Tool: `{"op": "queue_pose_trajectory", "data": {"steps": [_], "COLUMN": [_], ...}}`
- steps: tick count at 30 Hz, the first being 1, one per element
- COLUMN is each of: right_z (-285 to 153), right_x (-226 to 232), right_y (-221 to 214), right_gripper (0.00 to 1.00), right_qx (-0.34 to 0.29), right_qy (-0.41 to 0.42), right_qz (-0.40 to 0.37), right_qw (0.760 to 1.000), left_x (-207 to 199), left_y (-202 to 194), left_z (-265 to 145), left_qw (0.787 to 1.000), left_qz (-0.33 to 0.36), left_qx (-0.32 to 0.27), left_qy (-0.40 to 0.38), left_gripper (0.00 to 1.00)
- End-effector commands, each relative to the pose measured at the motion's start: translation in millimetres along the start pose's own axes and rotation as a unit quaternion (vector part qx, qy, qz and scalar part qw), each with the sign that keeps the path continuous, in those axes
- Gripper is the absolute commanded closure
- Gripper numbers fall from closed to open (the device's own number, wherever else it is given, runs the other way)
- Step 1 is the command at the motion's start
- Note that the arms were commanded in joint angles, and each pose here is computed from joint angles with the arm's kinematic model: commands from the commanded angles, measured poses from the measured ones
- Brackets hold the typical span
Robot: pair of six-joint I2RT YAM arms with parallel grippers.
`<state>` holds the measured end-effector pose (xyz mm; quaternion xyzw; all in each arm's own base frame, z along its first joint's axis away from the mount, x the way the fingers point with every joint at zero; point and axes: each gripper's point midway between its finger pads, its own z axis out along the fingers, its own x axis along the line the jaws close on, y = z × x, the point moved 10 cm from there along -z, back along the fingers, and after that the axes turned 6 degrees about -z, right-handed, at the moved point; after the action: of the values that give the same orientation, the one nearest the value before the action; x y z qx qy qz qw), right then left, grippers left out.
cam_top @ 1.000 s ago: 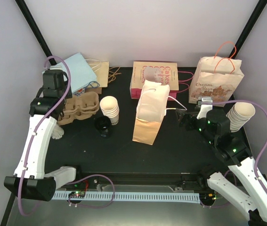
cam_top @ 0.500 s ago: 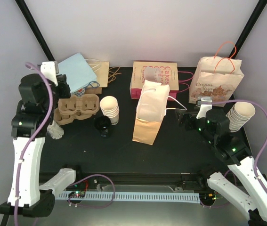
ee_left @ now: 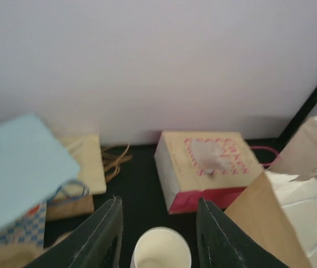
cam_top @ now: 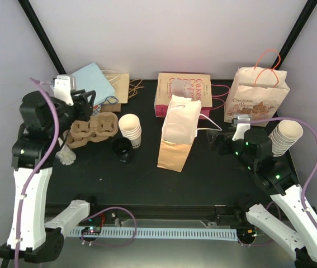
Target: Pack the takeout coffee
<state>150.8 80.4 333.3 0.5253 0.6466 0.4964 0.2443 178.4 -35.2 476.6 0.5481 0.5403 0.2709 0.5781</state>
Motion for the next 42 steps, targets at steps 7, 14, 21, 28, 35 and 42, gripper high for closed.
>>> {"op": "queue_pose_trajectory", "data": {"steps": [7, 14, 21, 28, 35, 42], "right_z": [-12.4, -16.3, -18.4, -20.5, -18.8, -20.6], "right_x": [0.2, 2.2, 3.1, 2.3, 2.2, 1.5], "right_y": [4.6, 10.8, 13.0, 13.1, 12.0, 10.9], "right_gripper": [0.0, 0.0, 0.0, 0.0, 0.0, 0.0], "right_qx": [-0.01, -0.016, -0.016, -0.016, -0.015, -0.015], "right_qy": [0.005, 0.01, 0.013, 0.009, 0.009, 0.007], "right_qz": [0.002, 0.0, -0.002, -0.005, -0.004, -0.003], "right_qw": [1.0, 1.0, 1.0, 1.0, 1.0, 1.0], "left_x": [88.6, 125.8, 152.0, 160.5, 165.7, 170.2], "left_y": [-103.0, -128.9, -146.2, -150.9, -155.2, -157.6], "left_z": [92.3, 129.0, 164.8, 174.8, 176.3, 176.7], "left_qw": [0.936, 0.901, 0.871, 0.866, 0.857, 0.849], "left_qz": [-0.035, -0.04, -0.084, -0.075, -0.066, -0.058], "left_qx": [0.27, 0.337, 0.413, 0.414, 0.422, 0.425], "left_qy": [0.224, 0.27, 0.253, 0.27, 0.289, 0.308], "left_gripper": [0.43, 0.12, 0.13, 0.19, 0.38, 0.42]}}
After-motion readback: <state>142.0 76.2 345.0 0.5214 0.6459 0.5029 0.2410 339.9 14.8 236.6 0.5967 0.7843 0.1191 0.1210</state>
